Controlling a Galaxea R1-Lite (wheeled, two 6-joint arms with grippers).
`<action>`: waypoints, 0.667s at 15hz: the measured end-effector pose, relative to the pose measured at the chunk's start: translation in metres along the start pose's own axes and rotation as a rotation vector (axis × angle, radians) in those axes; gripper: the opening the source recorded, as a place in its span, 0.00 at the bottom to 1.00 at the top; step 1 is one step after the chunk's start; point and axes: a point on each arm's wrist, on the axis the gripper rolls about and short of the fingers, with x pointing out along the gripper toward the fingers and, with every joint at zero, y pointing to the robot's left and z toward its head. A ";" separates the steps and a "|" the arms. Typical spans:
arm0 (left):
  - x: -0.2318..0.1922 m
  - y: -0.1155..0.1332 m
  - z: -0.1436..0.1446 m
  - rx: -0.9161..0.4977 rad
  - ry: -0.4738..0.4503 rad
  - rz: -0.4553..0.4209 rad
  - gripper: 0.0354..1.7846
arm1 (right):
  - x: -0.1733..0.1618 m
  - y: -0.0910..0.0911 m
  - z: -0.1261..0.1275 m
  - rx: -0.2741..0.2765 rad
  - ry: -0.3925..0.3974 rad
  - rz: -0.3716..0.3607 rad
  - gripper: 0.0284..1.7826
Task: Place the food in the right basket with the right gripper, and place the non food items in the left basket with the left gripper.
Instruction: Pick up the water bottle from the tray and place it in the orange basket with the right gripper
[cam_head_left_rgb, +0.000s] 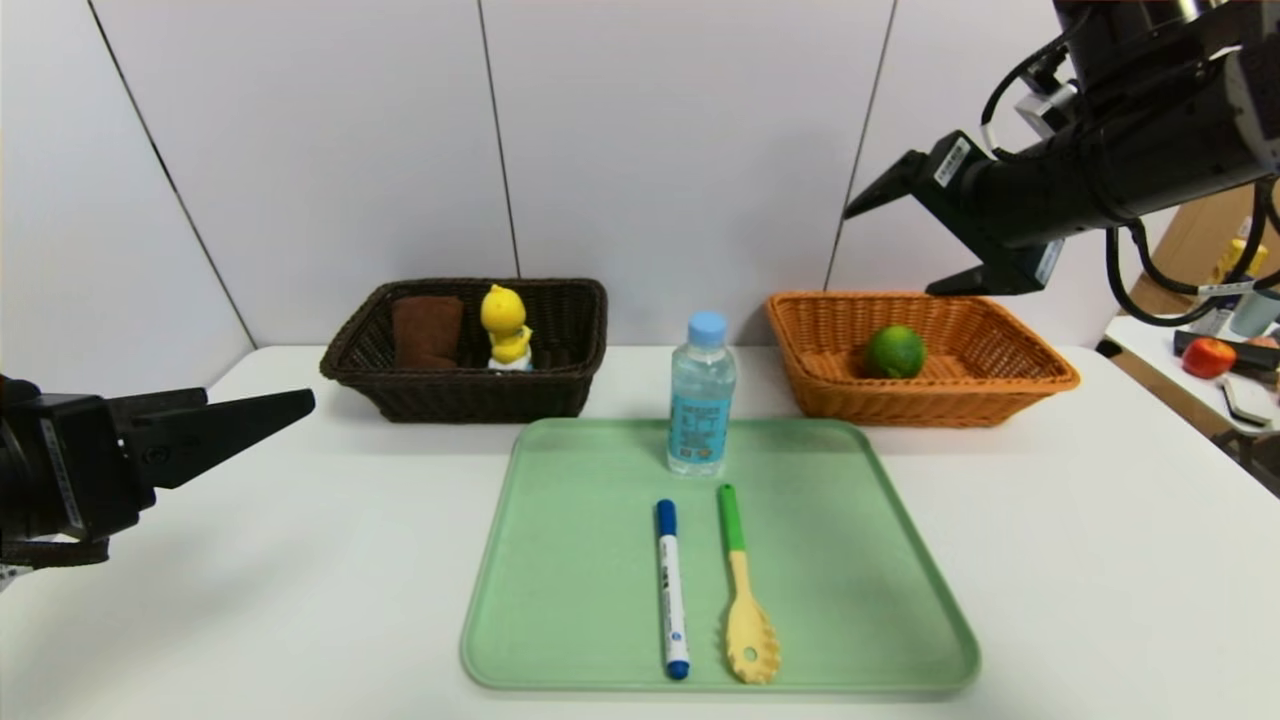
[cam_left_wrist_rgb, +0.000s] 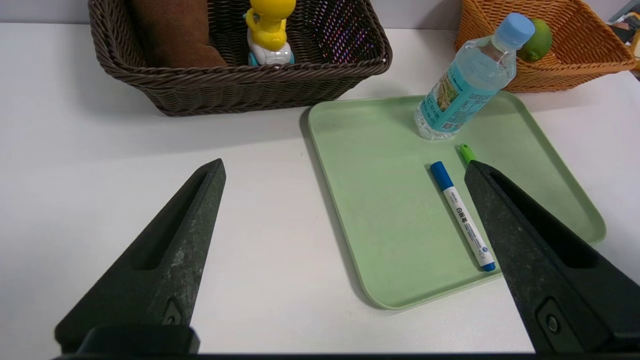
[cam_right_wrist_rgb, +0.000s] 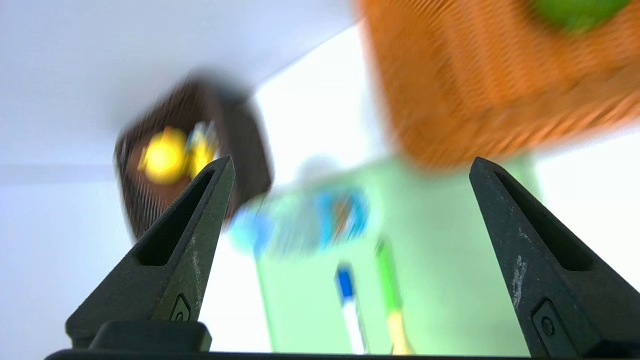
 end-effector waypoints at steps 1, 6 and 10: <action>0.000 0.000 -0.001 0.000 0.002 0.001 0.94 | -0.013 0.013 -0.022 -0.054 0.024 0.013 0.92; -0.004 0.001 -0.007 -0.002 0.006 0.002 0.94 | -0.034 0.014 -0.104 -0.282 0.040 -0.067 0.94; -0.007 0.002 -0.012 -0.003 0.009 0.005 0.94 | -0.035 0.007 -0.143 -0.382 0.082 -0.026 0.95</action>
